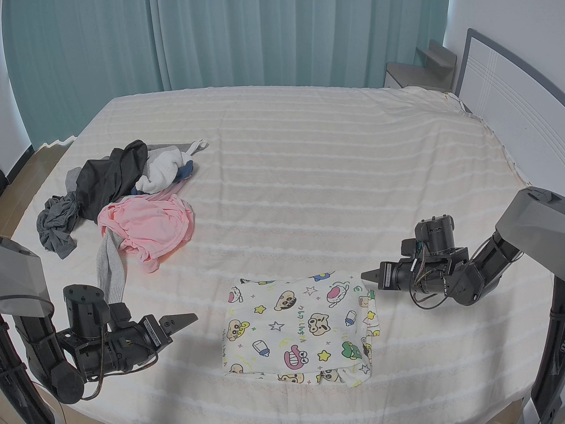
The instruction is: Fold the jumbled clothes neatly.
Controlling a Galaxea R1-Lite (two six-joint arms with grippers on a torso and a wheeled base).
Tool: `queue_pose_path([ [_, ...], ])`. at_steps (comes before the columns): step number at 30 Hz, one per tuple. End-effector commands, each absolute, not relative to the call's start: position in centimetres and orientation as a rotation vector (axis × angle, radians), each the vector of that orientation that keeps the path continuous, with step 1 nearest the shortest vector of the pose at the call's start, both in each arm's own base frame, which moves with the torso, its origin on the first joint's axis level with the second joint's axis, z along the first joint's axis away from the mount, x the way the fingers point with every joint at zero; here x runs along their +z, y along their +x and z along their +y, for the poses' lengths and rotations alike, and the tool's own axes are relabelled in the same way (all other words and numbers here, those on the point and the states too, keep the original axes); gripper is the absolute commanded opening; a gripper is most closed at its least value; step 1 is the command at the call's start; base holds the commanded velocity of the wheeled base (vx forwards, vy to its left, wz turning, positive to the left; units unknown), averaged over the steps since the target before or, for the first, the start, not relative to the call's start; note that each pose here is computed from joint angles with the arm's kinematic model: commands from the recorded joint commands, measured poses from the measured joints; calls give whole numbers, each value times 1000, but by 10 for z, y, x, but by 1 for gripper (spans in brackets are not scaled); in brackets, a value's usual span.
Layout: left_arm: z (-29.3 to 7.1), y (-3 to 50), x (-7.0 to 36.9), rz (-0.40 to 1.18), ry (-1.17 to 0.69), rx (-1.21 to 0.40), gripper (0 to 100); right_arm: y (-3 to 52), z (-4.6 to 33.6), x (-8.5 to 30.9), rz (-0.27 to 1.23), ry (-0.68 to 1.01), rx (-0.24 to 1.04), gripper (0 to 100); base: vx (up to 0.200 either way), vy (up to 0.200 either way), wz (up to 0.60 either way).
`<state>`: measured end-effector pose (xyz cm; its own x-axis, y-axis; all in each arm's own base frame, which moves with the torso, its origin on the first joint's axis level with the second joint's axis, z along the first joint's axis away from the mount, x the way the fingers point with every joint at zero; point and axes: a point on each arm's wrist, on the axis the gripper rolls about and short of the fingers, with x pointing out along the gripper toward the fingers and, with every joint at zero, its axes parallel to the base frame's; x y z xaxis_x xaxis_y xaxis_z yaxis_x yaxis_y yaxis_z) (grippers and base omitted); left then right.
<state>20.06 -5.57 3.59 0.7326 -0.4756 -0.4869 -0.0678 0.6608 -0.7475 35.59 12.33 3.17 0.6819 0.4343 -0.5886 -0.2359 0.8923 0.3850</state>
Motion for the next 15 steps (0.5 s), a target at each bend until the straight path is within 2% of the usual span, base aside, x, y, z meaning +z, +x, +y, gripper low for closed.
queue_pose_path([
  [1,-56,197,34,746,-829,-250,100,353,119,33,717,277,334,100,0,0,0],
  [4,-58,196,34,753,-823,-261,100,348,110,45,686,276,280,100,0,0,0],
  [7,-69,198,30,771,-794,-298,100,319,96,84,610,313,259,100,0,0,0],
  [8,-69,199,30,772,-793,-299,100,317,95,86,606,315,259,100,0,0,0],
  [10,-81,211,22,775,-765,-312,100,286,87,115,544,356,252,100,0,0,0],
  [15,-101,232,4,759,-711,-284,100,227,70,157,390,430,189,100,0,0,0],
])
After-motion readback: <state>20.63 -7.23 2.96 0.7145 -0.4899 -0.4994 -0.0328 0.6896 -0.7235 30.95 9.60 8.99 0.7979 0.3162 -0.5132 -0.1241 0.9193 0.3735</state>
